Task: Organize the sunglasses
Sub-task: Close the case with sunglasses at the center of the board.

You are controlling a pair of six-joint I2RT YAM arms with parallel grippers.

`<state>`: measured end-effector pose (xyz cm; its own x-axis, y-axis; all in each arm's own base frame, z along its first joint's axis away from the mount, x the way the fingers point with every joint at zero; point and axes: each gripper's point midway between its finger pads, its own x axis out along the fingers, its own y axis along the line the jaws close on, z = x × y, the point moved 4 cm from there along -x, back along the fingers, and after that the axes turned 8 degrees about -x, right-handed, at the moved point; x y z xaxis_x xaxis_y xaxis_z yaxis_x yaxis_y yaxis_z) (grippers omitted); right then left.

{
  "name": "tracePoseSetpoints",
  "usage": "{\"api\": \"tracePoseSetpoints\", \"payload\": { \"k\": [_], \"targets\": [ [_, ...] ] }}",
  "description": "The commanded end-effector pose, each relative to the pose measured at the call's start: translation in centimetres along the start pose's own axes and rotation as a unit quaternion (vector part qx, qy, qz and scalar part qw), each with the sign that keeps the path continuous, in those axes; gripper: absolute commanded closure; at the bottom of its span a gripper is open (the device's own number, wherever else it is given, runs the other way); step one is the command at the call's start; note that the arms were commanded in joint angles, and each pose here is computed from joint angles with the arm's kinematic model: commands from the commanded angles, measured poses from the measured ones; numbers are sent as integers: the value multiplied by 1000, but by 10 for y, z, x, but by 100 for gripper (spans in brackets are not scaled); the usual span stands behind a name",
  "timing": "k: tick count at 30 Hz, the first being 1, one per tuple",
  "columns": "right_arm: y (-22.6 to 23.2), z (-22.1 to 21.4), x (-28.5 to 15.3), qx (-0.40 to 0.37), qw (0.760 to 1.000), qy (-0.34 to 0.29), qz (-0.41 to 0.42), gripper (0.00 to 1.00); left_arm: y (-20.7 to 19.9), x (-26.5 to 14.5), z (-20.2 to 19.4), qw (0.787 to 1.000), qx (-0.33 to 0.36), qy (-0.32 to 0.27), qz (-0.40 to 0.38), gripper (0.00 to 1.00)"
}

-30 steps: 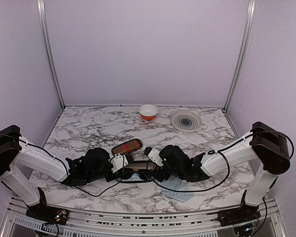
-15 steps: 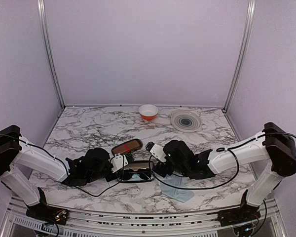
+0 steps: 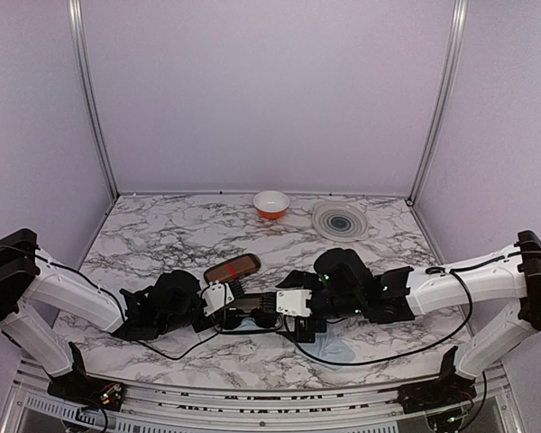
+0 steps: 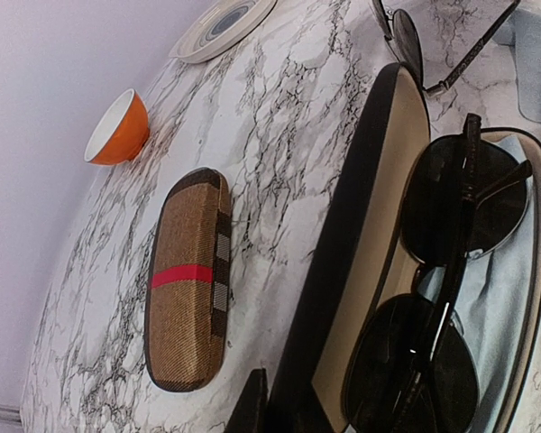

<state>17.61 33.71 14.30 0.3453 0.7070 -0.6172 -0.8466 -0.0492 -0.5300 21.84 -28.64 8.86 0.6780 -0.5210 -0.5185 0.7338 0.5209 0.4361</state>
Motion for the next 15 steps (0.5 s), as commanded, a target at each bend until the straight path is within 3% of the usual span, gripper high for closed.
{"api": "tracePoseSetpoints", "payload": {
  "k": [1, 9, 15],
  "targets": [
    [10, 14, 1, -72, 996, -55, 12, 0, -5, 0, -9, 1000, 12, 15, -4, 100],
    [-8, 11, 31, -87, 995, -23, -38, 0, -6, -1, -9, 1000, 11, 13, -9, 100],
    [-4, 4, 48, -96, 995, -7, -30, 0, -6, -1, -10, 1000, 10, 13, -9, 100]
  ]
}}
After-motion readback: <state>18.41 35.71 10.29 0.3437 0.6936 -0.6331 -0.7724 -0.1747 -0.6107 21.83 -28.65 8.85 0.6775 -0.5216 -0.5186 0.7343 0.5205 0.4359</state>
